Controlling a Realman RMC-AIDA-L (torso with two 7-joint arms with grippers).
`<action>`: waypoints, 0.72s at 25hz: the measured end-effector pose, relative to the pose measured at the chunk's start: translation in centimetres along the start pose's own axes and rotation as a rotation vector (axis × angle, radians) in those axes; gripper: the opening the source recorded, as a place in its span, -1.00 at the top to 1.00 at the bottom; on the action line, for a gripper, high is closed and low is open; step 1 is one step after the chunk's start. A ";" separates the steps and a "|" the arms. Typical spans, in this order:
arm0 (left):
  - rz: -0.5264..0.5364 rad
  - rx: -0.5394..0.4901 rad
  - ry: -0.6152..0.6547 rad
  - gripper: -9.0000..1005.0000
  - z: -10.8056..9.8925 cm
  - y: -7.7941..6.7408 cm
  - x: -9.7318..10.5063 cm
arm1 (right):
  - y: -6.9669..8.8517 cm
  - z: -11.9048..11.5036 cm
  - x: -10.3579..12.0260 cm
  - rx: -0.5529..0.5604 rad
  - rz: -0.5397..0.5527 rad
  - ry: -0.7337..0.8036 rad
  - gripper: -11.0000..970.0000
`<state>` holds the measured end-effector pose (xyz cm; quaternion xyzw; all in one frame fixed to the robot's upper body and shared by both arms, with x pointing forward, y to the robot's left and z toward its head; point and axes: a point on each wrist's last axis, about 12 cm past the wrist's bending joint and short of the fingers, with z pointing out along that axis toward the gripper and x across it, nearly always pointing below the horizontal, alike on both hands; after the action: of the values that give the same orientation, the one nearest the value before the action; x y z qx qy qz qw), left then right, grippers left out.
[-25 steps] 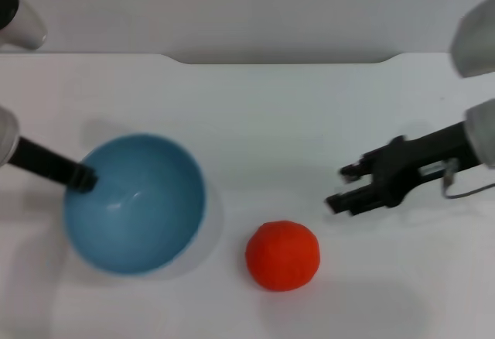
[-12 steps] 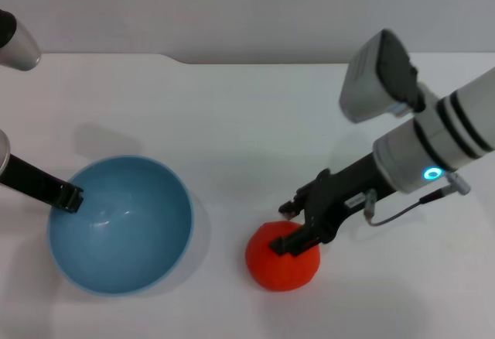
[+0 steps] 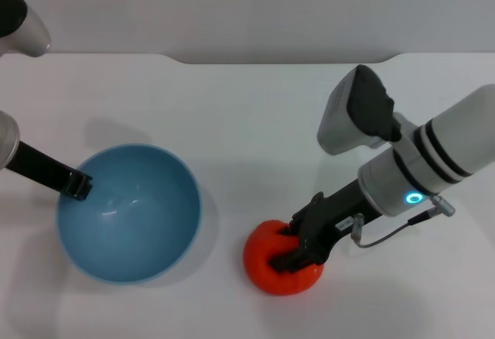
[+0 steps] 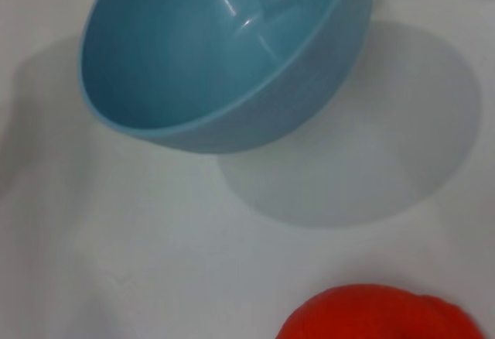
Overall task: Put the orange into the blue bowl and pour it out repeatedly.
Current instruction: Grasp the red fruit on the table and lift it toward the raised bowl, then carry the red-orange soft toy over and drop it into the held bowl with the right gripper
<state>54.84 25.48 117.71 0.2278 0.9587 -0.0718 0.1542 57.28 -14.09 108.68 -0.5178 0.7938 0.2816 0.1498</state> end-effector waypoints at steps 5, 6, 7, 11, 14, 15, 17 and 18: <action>0.030 0.003 0.000 0.99 0.2 -0.7 -0.5 | -0.2 -1.0 0.4 0.009 0.024 -0.045 0.15; 0.036 0.003 0.001 0.99 0.2 -0.8 -0.6 | -0.3 -1.3 0.5 0.011 0.033 -0.059 0.20; 0.044 0.004 0.002 0.99 0.3 -1.0 -0.7 | -0.4 -1.5 0.6 0.012 0.041 -0.070 0.25; 0.064 0.009 -0.005 0.98 0.3 -1.5 -1.2 | -0.8 -3.1 1.7 0.000 0.103 -0.136 0.44; 0.090 0.028 -0.010 0.99 0.4 -2.2 -1.8 | -1.0 -5.1 2.8 0.003 0.138 -0.207 0.56; 0.102 0.038 -0.009 0.99 0.5 -2.5 -2.0 | -1.0 -6.0 3.3 0.009 0.143 -0.236 0.58; 0.127 0.052 -0.005 0.99 0.7 -3.1 -2.4 | -0.9 -7.9 3.9 0.018 0.144 -0.286 0.62; 0.146 0.059 0.005 0.98 1.0 -3.7 -2.8 | -0.8 -9.0 4.2 0.025 0.142 -0.311 0.64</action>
<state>55.78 20.88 117.89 0.3018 0.9374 -0.0878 0.1497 56.69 -22.85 113.44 -0.4087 0.7990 0.3584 0.2570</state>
